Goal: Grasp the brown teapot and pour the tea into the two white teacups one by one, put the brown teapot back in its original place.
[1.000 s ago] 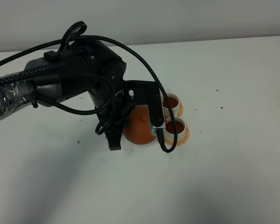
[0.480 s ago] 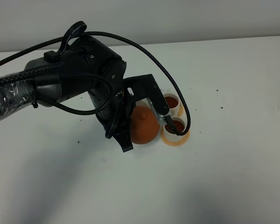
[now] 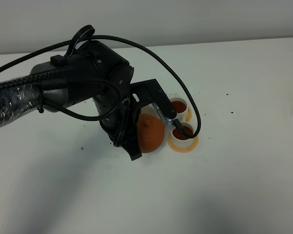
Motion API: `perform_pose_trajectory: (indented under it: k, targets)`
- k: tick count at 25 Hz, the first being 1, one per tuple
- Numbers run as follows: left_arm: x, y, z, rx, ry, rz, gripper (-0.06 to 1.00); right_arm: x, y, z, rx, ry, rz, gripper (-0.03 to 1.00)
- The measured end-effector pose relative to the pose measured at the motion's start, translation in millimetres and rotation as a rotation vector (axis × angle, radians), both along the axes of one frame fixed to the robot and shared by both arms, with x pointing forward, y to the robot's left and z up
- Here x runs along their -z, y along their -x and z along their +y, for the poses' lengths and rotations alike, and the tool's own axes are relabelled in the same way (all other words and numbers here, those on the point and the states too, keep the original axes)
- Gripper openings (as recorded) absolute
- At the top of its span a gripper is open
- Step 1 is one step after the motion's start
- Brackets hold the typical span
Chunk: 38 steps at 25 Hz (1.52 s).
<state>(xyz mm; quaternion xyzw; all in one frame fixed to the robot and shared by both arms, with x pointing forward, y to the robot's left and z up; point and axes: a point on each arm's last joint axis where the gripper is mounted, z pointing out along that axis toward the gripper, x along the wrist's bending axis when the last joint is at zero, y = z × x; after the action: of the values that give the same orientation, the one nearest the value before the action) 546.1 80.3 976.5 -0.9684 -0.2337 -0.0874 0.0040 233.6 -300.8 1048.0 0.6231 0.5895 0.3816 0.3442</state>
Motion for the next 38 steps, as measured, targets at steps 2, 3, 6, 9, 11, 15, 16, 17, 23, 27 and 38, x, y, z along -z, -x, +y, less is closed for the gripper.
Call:
perform_pose_trajectory:
  k: [2,3,6,9,11,15,16,17,23,27,38]
  targets:
    - [-4,-2,4,-0.015,0.013,-0.006,0.12,0,0,0,0.0,0.0,0.0,0.24]
    - [-7,-4,8,-0.03,0.02,-0.012,0.12,0,0,0,0.0,0.0,0.0,0.24]
    - [-15,-11,22,-0.085,0.038,-0.026,0.12,0,0,0,0.0,0.0,0.0,0.24]
    - [-17,-21,36,-0.17,0.064,-0.047,0.12,0,0,0,0.0,0.0,0.0,0.24]
    - [-17,-28,43,-0.242,0.097,-0.077,0.12,0,0,0,0.0,0.0,0.0,0.24]
    - [-18,-35,43,-0.325,0.16,-0.131,0.12,0,0,0,0.0,0.0,0.0,0.24]
    - [-18,-37,42,-0.339,0.175,-0.141,0.12,0,0,0,0.0,0.0,0.0,0.24]
    - [-17,-38,41,-0.356,0.188,-0.147,0.12,0,0,0,0.0,0.0,0.0,0.24]
    - [13,-47,34,-0.473,0.215,-0.117,0.12,0,0,0,0.0,0.0,0.0,0.24]
    - [32,-49,29,-0.51,0.23,-0.071,0.12,0,0,0,0.0,0.0,0.0,0.24]
    - [48,-52,25,-0.537,0.25,-0.042,0.12,0,0,0,0.0,0.0,0.0,0.24]
